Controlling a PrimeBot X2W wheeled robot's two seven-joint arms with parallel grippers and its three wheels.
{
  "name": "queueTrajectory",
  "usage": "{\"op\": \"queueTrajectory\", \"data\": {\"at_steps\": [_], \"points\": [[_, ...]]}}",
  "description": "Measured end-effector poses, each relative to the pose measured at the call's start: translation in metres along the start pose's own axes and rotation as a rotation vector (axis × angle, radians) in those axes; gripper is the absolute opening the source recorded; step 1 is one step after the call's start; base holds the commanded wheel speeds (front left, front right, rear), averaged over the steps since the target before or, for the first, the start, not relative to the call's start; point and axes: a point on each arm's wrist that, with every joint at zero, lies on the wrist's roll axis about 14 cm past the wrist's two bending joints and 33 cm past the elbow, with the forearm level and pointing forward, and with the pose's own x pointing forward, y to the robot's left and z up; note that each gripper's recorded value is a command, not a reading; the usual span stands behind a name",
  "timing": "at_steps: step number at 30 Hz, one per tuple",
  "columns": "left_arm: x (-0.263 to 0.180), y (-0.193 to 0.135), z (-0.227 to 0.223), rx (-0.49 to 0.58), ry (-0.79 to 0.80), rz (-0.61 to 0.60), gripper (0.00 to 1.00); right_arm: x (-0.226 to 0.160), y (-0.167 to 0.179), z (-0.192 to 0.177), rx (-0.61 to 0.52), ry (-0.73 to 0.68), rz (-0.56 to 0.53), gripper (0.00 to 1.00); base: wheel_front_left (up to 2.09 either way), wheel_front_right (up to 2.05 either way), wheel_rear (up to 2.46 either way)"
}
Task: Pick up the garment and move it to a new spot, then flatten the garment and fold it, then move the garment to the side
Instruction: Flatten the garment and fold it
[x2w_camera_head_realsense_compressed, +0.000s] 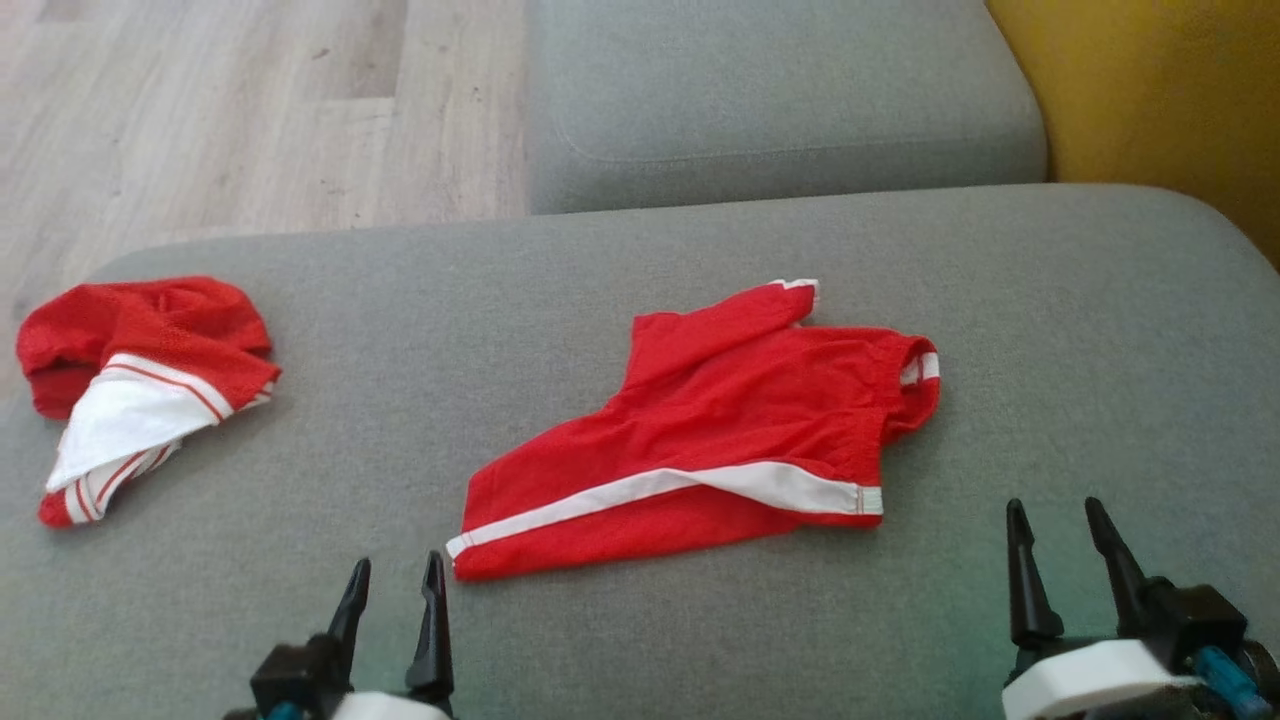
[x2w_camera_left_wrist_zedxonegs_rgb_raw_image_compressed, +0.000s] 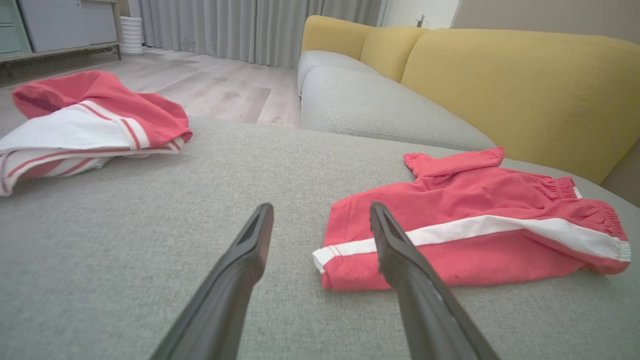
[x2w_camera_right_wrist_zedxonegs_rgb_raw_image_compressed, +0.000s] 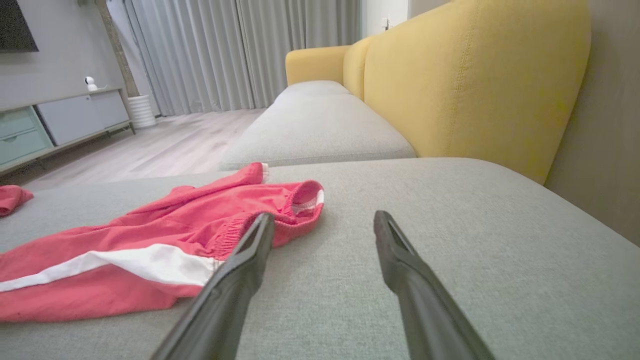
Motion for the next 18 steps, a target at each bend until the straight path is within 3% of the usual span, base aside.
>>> {"op": "queueTrajectory", "data": {"at_steps": [18], "points": [[-0.022, 0.014, -0.002, -0.011, -0.017, 0.067, 1.00, 0.005, 0.025, 0.000, 0.014, 0.002, 0.075, 1.00, 0.00, 0.00, 0.00]]}}
